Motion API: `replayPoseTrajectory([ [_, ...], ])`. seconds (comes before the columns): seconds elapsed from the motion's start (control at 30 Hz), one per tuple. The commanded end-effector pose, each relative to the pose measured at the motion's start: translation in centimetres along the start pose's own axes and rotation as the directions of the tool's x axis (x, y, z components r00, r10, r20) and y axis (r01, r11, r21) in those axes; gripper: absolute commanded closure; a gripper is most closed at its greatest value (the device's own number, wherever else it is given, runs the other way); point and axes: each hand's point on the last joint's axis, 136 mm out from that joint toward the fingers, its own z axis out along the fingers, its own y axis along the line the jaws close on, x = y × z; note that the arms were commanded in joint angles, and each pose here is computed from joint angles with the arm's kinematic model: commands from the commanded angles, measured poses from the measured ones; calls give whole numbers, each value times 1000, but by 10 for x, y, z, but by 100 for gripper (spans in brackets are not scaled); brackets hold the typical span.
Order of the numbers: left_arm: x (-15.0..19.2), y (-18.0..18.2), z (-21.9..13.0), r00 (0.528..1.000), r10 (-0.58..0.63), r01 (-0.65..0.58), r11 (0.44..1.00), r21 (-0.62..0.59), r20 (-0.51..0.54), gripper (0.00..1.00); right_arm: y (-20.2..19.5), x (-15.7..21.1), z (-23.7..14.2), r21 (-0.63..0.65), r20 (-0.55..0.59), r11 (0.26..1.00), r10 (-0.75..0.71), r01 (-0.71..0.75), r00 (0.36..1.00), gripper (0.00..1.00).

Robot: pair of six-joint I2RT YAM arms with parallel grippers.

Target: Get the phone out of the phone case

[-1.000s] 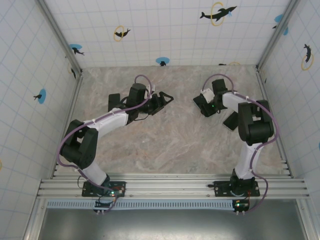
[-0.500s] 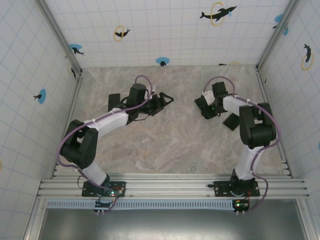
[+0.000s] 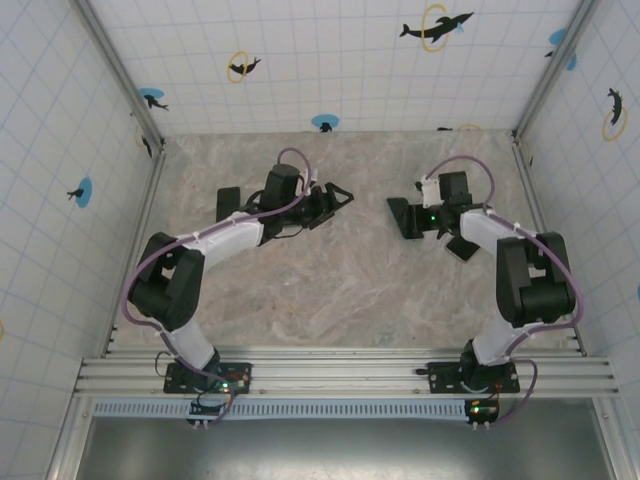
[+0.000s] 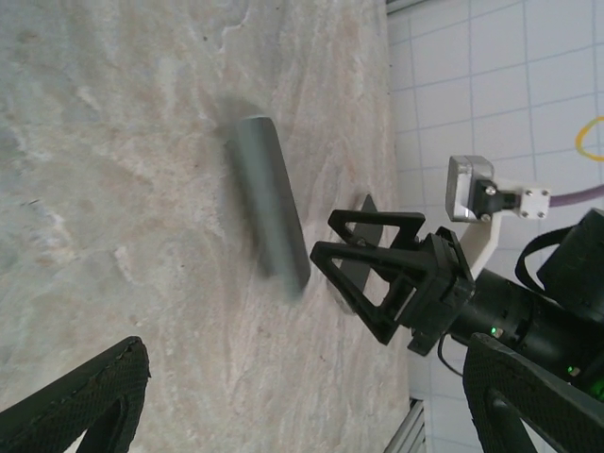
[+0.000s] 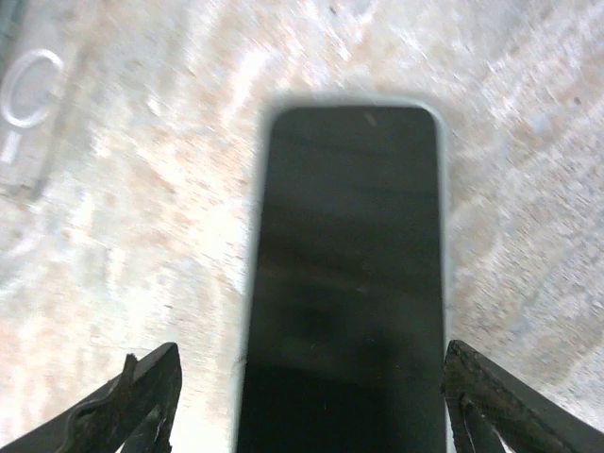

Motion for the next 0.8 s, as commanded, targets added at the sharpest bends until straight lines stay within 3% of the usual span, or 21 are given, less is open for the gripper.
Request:
replayPoseTrajectory([
  [0.0,-2,-14,11,1000,1,-1,999,40,-19,13,15,-8,-3,-32,42,999,-15,17,999,47],
  [0.13,0,-17,16,1000,2,0,999,44,-30,13,8,9,3,30,-13,998,-45,46,999,42],
  [0.23,0,-17,15,1000,9,-8,999,45,-27,13,5,6,4,92,-5,993,-72,72,997,22],
  [0.37,1,-17,15,999,11,-10,999,46,-31,13,-7,10,14,190,-62,976,-97,107,993,10],
  [0.77,7,-12,8,999,18,-17,999,28,-28,13,-11,32,39,214,-184,966,-104,143,977,7],
])
